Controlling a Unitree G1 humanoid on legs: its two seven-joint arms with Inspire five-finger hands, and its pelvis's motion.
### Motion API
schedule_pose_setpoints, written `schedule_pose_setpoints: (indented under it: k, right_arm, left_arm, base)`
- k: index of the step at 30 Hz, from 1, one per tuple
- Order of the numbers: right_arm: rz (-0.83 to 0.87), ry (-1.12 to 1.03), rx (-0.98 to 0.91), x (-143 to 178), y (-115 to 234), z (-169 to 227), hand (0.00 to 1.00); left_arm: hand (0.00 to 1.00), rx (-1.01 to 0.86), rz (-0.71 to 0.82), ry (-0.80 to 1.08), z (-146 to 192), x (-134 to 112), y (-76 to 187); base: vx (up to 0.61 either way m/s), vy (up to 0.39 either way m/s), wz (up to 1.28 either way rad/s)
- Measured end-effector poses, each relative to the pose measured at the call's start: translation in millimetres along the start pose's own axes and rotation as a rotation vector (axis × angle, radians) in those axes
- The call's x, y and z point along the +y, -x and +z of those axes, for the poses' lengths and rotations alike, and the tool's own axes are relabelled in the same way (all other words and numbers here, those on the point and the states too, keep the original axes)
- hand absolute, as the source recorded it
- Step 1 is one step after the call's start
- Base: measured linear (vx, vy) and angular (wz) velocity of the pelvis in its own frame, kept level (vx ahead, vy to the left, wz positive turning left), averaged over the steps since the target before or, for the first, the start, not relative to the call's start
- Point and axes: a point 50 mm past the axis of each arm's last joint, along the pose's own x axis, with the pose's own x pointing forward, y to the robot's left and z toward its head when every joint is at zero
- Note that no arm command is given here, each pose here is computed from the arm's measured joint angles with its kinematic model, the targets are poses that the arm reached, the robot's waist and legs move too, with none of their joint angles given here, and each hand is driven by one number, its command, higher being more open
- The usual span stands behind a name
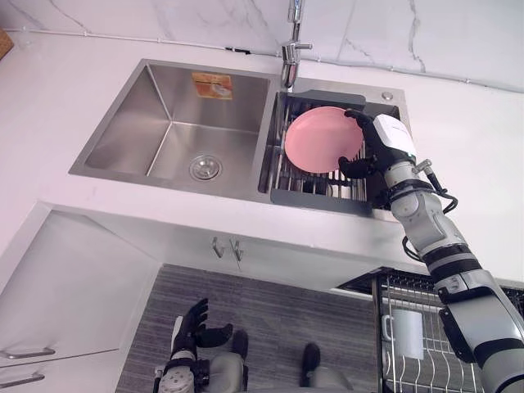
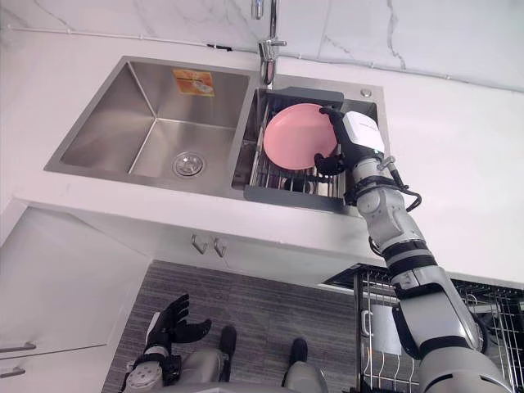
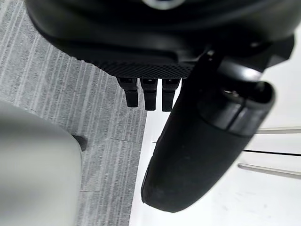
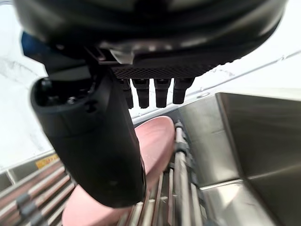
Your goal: Walk over to the sink, pick up the cup, carry it to the dishwasher, place the cup inside the dishwasher, then close the dishwasher door
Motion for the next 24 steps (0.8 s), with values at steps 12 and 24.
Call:
schedule_pose_setpoints:
  k: [12, 24]
  right_arm:
    - [-0.088, 0.114, 0.022, -42.2, -40.3, 17.3, 0.9]
    - [-0.289, 0.151, 0.083, -107.7, -60.5, 22.9, 0.3]
  left_arm:
    - [0.9, -0.056, 0.014, 0.009, 19.9, 1.5, -10.9]
    - [0.9, -0.142, 0.033, 0.023, 49.5, 2.4, -24.4]
  base:
    - [-0.11, -0.009, 0.02]
    - [0.02, -0.018, 0.08]
